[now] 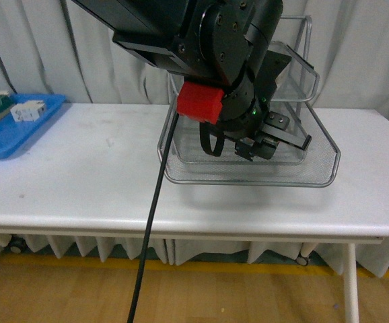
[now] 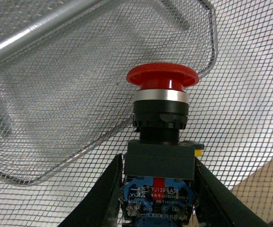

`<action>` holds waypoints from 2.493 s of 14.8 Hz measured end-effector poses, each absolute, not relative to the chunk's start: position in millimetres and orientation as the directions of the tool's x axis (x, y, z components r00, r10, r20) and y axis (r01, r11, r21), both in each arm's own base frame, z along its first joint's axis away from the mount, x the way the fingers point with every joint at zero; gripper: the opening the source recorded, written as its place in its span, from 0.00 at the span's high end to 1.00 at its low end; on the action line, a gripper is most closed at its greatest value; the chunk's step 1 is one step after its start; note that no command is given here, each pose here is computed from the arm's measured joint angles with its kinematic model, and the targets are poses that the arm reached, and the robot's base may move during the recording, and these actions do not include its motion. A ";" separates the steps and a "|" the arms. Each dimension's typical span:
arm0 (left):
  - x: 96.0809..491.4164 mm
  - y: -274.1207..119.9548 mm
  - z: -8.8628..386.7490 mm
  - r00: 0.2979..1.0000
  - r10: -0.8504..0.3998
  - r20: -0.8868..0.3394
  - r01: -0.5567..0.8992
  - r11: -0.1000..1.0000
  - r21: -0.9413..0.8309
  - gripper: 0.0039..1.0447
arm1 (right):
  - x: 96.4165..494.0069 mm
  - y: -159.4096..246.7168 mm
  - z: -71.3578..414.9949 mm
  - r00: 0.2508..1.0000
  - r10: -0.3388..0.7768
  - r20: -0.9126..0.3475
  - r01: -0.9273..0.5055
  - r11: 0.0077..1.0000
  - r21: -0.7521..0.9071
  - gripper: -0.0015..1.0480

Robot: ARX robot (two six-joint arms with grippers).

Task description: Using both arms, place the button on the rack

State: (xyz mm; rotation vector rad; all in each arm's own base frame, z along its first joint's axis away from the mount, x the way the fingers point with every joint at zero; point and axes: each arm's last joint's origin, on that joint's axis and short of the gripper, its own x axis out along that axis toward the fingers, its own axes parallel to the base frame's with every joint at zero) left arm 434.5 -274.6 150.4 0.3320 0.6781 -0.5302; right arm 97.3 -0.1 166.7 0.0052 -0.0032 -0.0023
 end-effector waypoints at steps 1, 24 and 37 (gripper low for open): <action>438.0 -276.6 147.4 0.652 -0.342 -0.676 0.559 0.820 0.124 0.65 | 97.3 -0.1 166.7 1.000 -0.002 0.003 0.002 1.000 0.005 0.06; 235.6 -34.8 220.7 1.000 0.009 0.009 -0.009 1.000 0.004 0.71 | 97.3 0.0 166.7 1.000 0.000 0.003 0.000 1.000 0.005 0.06; 144.6 -0.4 174.3 1.000 -0.003 -0.009 0.003 1.000 0.002 0.99 | 97.3 0.0 166.7 1.000 0.000 0.003 0.000 1.000 0.005 0.06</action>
